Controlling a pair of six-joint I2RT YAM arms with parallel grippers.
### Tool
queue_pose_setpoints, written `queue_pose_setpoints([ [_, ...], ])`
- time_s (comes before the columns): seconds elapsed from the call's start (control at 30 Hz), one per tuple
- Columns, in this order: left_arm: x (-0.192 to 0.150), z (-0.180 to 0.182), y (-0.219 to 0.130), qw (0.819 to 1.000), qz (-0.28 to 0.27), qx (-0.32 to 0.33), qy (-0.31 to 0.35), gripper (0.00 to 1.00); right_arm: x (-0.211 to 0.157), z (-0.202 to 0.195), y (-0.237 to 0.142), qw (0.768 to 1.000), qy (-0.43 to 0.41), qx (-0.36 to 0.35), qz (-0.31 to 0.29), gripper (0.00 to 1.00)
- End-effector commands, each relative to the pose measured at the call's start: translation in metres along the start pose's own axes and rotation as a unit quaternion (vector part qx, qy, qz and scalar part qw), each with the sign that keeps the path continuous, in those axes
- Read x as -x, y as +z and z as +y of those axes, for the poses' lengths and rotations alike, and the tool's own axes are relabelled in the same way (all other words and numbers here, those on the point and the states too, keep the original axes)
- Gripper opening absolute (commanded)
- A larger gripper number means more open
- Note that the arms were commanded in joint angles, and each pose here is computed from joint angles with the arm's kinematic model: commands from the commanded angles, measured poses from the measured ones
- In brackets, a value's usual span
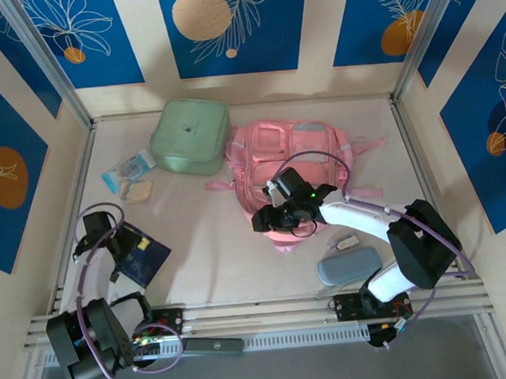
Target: Pack the student bag
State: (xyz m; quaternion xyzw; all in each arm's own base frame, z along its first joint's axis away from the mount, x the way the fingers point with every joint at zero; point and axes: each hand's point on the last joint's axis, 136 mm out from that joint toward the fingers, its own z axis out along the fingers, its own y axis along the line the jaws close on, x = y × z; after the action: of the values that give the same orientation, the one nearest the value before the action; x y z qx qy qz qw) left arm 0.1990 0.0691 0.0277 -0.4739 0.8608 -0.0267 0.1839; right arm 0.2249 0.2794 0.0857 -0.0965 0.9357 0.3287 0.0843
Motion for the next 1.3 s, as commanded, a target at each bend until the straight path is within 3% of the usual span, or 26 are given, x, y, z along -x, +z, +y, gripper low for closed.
queue_pose_setpoints([
  [0.0,-0.011,-0.026,0.004,0.998,0.016,-0.036,0.057,0.93,-0.002,-0.008,0.005,1.000,0.015,-0.002,0.007,0.50],
  [0.13,-0.032,-0.057,0.007,0.990,0.037,-0.056,0.126,0.91,-0.003,-0.013,0.005,1.000,0.020,-0.011,0.009,0.50],
  [0.4,-0.079,-0.115,0.006,0.956,0.080,-0.061,0.276,0.89,0.001,-0.009,0.003,1.000,0.011,-0.021,0.008,0.50],
  [0.5,-0.105,-0.150,0.001,0.938,0.090,-0.125,0.309,0.88,0.005,-0.005,0.006,1.000,0.012,-0.020,0.007,0.50],
  [0.6,-0.127,-0.173,0.000,0.922,0.125,-0.153,0.332,0.89,0.010,0.001,0.009,1.000,0.012,-0.021,0.008,0.50],
  [0.67,-0.133,-0.188,-0.008,0.911,0.116,-0.177,0.354,0.89,0.012,0.007,0.012,1.000,0.010,-0.025,0.008,0.50],
  [0.9,-0.108,-0.171,-0.026,0.925,0.063,-0.166,0.337,0.92,0.022,0.043,0.036,1.000,-0.002,-0.024,0.018,0.52],
  [1.27,-0.120,-0.135,-0.025,0.946,0.111,-0.211,0.222,0.78,0.051,0.056,0.101,0.995,0.018,-0.090,0.027,0.50],
])
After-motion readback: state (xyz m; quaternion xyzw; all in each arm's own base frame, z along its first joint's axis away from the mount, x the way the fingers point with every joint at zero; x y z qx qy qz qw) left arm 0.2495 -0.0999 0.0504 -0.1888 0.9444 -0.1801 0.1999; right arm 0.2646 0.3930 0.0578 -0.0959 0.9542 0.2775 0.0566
